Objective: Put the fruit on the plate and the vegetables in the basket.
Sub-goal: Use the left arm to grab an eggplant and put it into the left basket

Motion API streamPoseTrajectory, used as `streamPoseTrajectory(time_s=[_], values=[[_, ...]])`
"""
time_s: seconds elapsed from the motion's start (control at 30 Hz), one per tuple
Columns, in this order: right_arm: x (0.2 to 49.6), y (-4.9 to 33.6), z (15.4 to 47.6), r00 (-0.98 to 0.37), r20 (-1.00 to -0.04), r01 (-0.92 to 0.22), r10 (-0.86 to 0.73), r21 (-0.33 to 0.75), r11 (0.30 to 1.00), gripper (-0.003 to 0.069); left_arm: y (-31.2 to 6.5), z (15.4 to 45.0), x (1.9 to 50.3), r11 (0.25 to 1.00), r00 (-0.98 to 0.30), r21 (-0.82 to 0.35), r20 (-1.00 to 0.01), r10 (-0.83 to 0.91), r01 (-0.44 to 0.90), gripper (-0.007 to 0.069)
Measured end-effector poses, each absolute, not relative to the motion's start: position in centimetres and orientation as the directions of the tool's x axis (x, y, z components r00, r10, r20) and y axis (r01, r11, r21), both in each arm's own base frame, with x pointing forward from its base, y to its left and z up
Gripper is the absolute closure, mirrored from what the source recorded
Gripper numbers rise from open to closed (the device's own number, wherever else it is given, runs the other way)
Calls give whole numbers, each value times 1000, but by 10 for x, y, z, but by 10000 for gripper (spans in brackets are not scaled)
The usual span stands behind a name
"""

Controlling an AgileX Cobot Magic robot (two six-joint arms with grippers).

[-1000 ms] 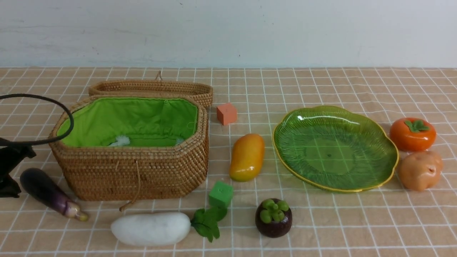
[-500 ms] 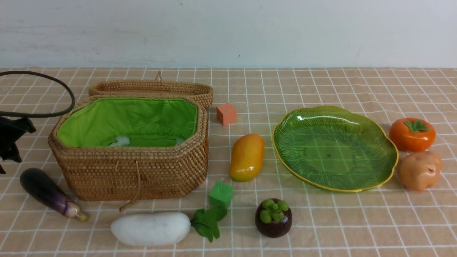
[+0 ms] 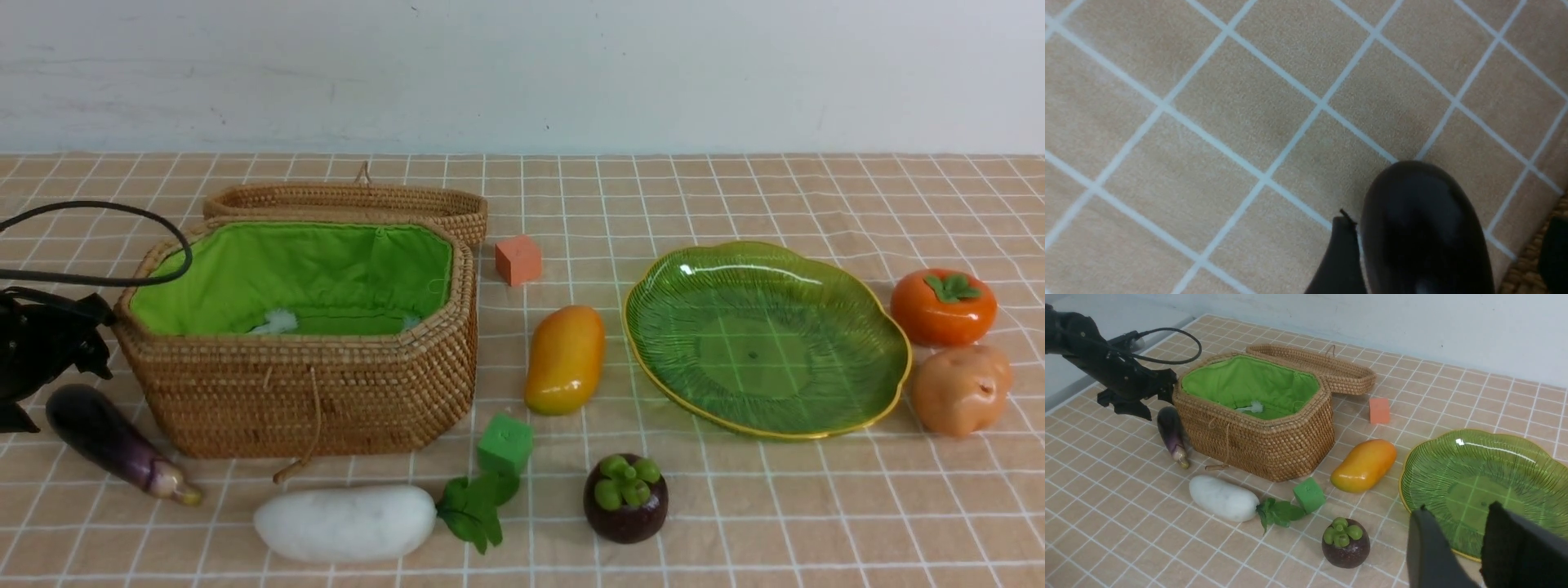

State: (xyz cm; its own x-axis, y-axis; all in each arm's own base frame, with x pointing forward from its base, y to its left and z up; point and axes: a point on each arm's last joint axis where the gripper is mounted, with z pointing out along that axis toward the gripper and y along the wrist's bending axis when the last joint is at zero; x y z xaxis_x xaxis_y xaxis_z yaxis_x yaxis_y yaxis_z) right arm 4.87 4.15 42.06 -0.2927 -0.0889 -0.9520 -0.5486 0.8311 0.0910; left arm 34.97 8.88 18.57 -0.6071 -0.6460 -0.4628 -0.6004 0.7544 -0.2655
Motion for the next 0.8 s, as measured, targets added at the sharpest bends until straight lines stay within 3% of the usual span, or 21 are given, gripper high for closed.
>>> streamPoseTrajectory(time_s=[0.53, 0.8], values=[[47, 45, 422, -305, -951, -569, -56, 135, 811, 445, 90, 185, 353, 740, -586, -287, -466, -663, -609, 41], [47, 45, 422, -305, -951, -570, -52, 138, 810, 445, 86, 229, 334, 777, -590, -271, -524, -614, -568, 47]])
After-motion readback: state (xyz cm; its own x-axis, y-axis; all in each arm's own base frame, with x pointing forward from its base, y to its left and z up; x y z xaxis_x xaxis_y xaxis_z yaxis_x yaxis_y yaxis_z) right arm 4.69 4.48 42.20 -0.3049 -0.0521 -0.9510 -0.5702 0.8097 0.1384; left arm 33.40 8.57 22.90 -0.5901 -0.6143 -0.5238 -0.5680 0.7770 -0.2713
